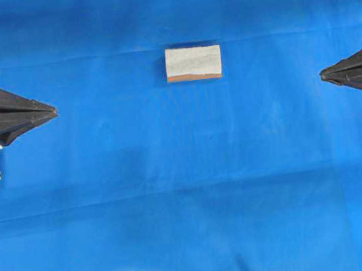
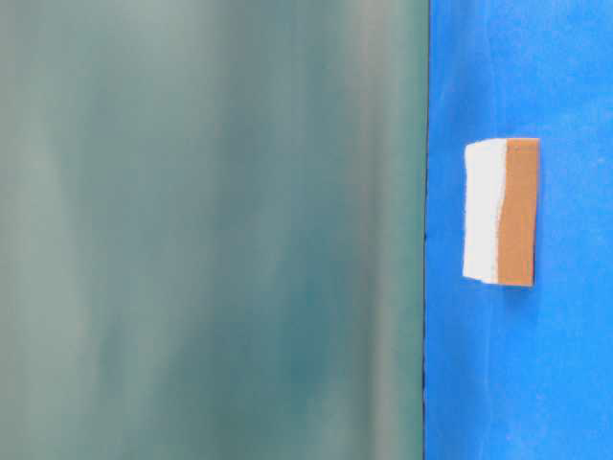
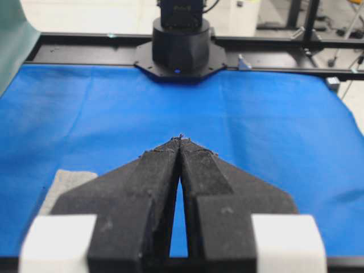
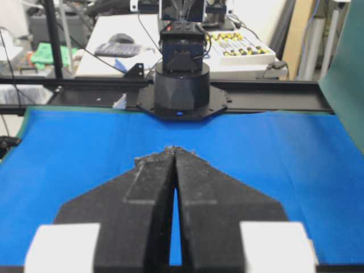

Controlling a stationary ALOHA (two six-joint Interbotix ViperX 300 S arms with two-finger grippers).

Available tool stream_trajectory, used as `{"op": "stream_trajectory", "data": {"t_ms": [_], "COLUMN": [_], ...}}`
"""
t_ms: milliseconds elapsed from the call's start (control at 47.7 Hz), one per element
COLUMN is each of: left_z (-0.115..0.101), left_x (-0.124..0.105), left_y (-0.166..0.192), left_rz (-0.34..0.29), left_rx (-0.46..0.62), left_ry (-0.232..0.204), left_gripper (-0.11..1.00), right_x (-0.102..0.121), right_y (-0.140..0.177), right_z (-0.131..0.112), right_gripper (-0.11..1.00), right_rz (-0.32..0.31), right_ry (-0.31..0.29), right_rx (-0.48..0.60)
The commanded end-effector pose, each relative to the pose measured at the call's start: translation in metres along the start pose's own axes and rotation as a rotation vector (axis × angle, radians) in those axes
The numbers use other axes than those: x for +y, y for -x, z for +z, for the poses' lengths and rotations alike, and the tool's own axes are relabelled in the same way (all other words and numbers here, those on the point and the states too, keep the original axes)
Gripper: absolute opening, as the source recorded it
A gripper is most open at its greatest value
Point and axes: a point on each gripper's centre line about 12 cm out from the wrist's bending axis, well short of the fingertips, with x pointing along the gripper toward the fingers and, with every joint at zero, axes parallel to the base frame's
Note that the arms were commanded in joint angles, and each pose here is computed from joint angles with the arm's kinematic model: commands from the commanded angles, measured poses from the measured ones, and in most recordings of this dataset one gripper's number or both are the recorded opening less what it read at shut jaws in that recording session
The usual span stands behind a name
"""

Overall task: Hand over the sponge with the left arm and wipe it with the right arm.
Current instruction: 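Move the left gripper open toward the tan-and-white sponge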

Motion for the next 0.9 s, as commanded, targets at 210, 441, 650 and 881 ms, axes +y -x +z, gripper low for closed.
{"op": "stream_trajectory", "data": {"t_ms": [210,441,650,881], "left_z": [0.005,0.005,-0.008,-0.038], "left_x": [0.005,0.025,0.045,0.06], "left_y": [-0.007,-0.018,-0.04,-0.075], "left_rz": [0.025,0.117,0.182,0.195], "left_rx": [0.014,0.038,0.128,0.273], "left_ry": [-0.037,-0.109,-0.121,-0.177], "left_gripper": [0.0,0.0,0.03,0.63], "right_x": [0.001,0.001,0.001,0.001], "right_y": [-0.004,-0.005,-0.005,-0.005], "right_z": [0.012,0.011,0.011,0.011], "right_gripper": [0.0,0.0,0.0,0.0], "right_rz": [0.006,0.006,0.006,0.005], "right_ry": [0.03,0.024,0.022,0.021], "right_rx": [-0.026,-0.023,-0.023,-0.018]}}
